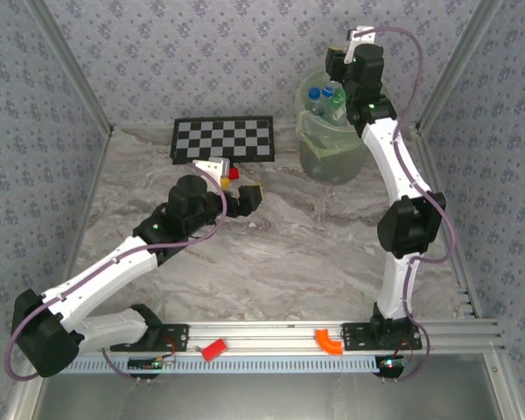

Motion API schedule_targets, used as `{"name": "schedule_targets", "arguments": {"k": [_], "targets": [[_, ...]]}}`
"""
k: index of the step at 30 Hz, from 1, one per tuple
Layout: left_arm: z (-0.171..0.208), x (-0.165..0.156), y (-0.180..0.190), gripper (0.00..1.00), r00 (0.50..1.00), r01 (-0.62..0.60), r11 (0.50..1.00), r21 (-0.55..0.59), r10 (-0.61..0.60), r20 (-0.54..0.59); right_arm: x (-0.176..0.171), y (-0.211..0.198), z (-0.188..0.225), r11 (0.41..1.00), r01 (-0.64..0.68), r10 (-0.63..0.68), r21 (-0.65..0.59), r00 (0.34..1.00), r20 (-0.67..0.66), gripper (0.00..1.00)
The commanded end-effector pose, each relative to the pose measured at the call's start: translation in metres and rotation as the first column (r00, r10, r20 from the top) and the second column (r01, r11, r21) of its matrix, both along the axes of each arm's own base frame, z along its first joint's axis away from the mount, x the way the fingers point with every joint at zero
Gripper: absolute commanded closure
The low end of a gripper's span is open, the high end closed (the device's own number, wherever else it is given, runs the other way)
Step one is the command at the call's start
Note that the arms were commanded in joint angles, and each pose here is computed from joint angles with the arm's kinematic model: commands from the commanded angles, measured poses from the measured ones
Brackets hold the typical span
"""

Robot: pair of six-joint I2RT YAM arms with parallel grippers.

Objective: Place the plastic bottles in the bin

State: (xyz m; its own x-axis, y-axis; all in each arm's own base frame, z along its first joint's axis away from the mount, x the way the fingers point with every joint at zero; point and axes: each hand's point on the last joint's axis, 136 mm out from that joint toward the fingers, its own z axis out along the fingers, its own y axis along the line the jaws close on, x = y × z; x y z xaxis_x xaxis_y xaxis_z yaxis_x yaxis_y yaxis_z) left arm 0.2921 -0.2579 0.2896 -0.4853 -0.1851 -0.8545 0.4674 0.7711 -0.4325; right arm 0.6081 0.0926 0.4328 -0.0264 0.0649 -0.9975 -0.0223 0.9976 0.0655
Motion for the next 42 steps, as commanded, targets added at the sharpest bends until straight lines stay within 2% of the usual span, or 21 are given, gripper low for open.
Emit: {"name": "schedule_targets", "arguments": {"k": [1, 10, 15, 20, 22, 24, 29, 32, 37, 42], "targets": [[0.020, 0.001, 0.004, 0.00, 0.999, -0.017, 1.000, 0.011, 0.017, 0.044, 0.011, -0.014, 0.023, 0.998, 0.049, -0.045, -0.043, 0.994, 0.104, 0.50], [0.019, 0.004, 0.009, 0.00, 0.998, -0.041, 0.998, 0.041, 0.039, 0.041, 0.050, -0.004, -0.015, 0.994, 0.035, -0.026, -0.103, 0.996, 0.082, 0.49], [0.015, 0.004, 0.009, 0.00, 0.998, -0.046, 0.998, 0.046, 0.044, 0.034, 0.061, 0.006, -0.043, 0.993, 0.006, -0.005, -0.119, 1.000, 0.015, 0.46], [0.010, 0.006, 0.007, 0.00, 0.999, -0.046, 0.997, 0.054, 0.044, 0.026, 0.057, 0.015, -0.059, 0.990, -0.018, 0.012, -0.137, 0.999, -0.047, 0.40], [0.010, 0.007, 0.007, 0.00, 0.999, -0.044, 0.998, 0.053, 0.042, 0.027, 0.052, 0.016, -0.061, 0.990, -0.020, 0.011, -0.138, 0.998, -0.064, 0.34], [0.010, 0.007, 0.005, 0.00, 0.999, -0.041, 0.998, 0.051, 0.040, 0.027, 0.047, 0.017, -0.057, 0.990, -0.017, 0.007, -0.143, 0.997, -0.072, 0.28], [0.007, 0.007, 0.004, 0.00, 0.999, -0.037, 0.998, 0.043, 0.036, 0.023, 0.032, 0.014, -0.039, 0.991, -0.015, 0.006, -0.133, 0.998, -0.066, 0.24], [0.006, 0.006, 0.004, 0.00, 0.999, -0.034, 0.999, 0.035, 0.033, 0.020, 0.023, 0.012, -0.027, 0.991, -0.021, 0.014, -0.129, 0.998, -0.058, 0.24], [0.005, 0.005, 0.002, 0.00, 1.000, -0.028, 0.999, 0.024, 0.028, 0.015, 0.019, 0.002, -0.020, 0.994, -0.021, 0.014, -0.107, 0.998, -0.063, 0.36], [0.007, 0.003, 0.004, 0.00, 0.999, -0.028, 0.999, 0.017, 0.027, 0.019, 0.021, -0.004, -0.025, 0.997, -0.022, 0.015, -0.078, 0.996, -0.085, 0.37]]}}
